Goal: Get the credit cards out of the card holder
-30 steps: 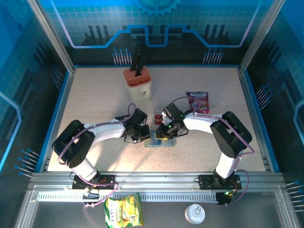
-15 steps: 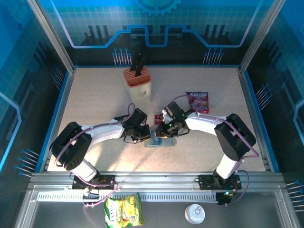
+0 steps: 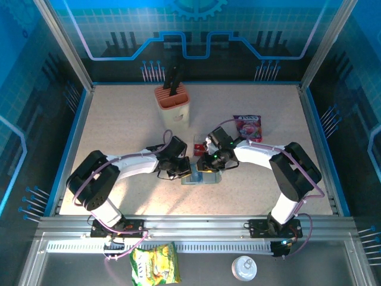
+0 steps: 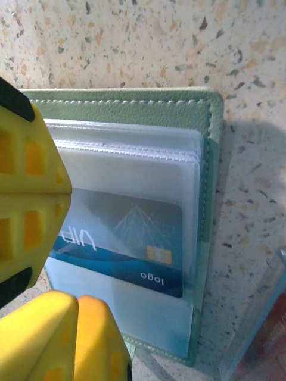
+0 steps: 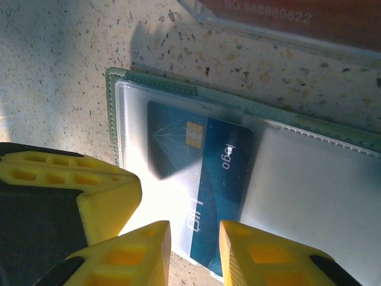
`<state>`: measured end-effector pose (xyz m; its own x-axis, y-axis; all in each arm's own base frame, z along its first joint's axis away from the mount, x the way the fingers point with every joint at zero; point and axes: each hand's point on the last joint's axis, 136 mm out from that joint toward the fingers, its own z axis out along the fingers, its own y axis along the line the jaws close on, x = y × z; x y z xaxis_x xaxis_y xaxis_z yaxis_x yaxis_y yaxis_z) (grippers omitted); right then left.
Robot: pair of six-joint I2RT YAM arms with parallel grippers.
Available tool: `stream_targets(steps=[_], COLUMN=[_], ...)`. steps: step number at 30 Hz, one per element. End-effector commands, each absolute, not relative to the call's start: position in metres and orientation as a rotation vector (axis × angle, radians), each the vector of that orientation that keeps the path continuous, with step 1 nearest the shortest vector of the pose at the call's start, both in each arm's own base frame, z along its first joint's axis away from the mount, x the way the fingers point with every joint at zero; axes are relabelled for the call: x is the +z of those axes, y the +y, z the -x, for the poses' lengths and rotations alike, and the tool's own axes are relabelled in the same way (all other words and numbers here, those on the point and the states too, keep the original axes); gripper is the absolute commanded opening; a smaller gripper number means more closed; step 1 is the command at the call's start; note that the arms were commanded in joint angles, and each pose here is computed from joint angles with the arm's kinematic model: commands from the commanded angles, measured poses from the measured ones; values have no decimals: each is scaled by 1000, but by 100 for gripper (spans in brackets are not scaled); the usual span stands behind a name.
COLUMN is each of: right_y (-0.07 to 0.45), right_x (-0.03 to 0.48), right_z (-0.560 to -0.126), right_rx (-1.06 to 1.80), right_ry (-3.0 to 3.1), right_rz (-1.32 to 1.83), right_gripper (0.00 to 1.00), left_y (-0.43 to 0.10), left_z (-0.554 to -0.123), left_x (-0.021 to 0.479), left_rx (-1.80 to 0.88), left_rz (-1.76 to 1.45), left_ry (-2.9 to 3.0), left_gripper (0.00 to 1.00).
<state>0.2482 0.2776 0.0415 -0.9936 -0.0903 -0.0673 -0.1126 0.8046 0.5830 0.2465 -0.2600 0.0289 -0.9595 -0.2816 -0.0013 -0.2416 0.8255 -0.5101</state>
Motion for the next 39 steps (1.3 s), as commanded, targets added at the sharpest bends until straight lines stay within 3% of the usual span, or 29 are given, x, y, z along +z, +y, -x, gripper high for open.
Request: stream_targets(steps=[1, 22, 39], right_y=[269, 276, 281], right_x=[38, 19, 42], right_z=[-245, -242, -241], right_rx=[939, 1066, 1198], right_ry=[2971, 2985, 2901], right_rz=[158, 108, 86], right_gripper=[28, 28, 20], left_y=[-261, -252, -252], left_z=[-243, -240, -240], left_x=[25, 20, 20], left_rx=[-780, -710, -710], left_rz=[391, 398, 397], left_ry=[2959, 2981, 2979], left_gripper=[0, 0, 0])
